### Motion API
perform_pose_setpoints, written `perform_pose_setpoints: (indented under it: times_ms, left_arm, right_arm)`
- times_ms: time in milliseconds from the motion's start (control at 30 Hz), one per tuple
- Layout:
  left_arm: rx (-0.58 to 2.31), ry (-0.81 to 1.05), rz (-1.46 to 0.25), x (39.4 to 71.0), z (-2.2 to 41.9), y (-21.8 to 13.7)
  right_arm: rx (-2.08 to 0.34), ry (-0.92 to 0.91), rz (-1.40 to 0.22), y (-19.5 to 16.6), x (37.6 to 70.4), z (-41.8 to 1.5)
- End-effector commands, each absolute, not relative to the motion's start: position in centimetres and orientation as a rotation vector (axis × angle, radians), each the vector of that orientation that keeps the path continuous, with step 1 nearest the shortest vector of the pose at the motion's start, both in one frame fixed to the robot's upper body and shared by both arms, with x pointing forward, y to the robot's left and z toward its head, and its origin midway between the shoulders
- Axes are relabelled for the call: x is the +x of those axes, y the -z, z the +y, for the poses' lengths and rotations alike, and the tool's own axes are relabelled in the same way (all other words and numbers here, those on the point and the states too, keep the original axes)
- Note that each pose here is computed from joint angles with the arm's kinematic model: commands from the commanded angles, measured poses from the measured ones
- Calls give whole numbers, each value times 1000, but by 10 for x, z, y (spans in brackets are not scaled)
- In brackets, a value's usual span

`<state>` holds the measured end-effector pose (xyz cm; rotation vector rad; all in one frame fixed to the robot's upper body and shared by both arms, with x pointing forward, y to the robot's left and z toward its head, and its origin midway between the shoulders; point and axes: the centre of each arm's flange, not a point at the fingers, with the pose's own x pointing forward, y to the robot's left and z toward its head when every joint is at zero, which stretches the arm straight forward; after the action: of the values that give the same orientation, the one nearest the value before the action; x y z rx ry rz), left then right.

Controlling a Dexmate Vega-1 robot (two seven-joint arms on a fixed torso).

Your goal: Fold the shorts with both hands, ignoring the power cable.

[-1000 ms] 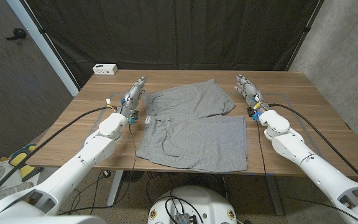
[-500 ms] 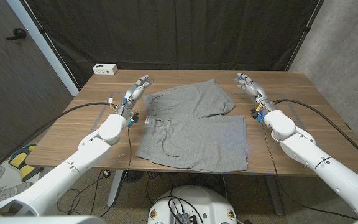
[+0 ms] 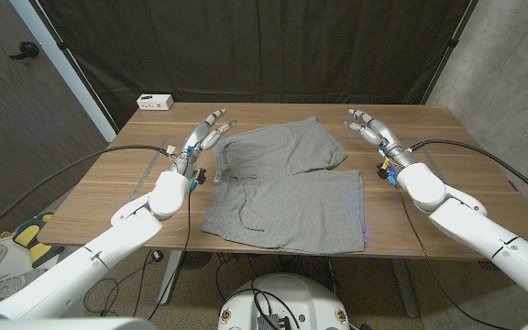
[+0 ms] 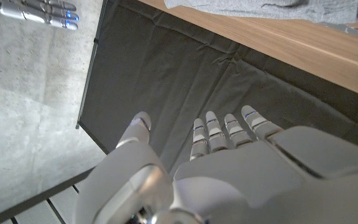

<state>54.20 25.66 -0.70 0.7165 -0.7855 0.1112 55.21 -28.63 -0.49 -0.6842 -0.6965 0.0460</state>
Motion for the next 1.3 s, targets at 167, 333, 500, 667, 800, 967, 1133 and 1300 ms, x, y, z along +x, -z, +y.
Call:
perform_pose_setpoints:
  times_ms: [167,333,500,667,800,967,1133,1300]
  left_arm:
    - [957,-151,-831,491,234,11]
    - [1003,-169,-838,481,231,15]
    - [1056,-178,-829,469,228,20]
    - [1122,-179,-818,458,224,25]
    - [1164,-190,-813,449,221,29]
    - [1205,-204,-810,440,220,33]
    - [1251,-215,-801,432,219,38]
    - [1298,-237,-795,423,219,42]
  right_arm:
    - [-952,30,-663,12,512,-280]
    - [-1010,40,-662,18,499,-281]
    - [-1081,83,-653,25,485,-281]
    - [-1129,92,-639,32,476,-279]
    - [-1194,125,-628,36,466,-274]
    - [-1242,146,-626,43,457,-269]
    - [-1288,188,-616,50,446,-266]
    - [-1312,206,-603,58,439,-267]
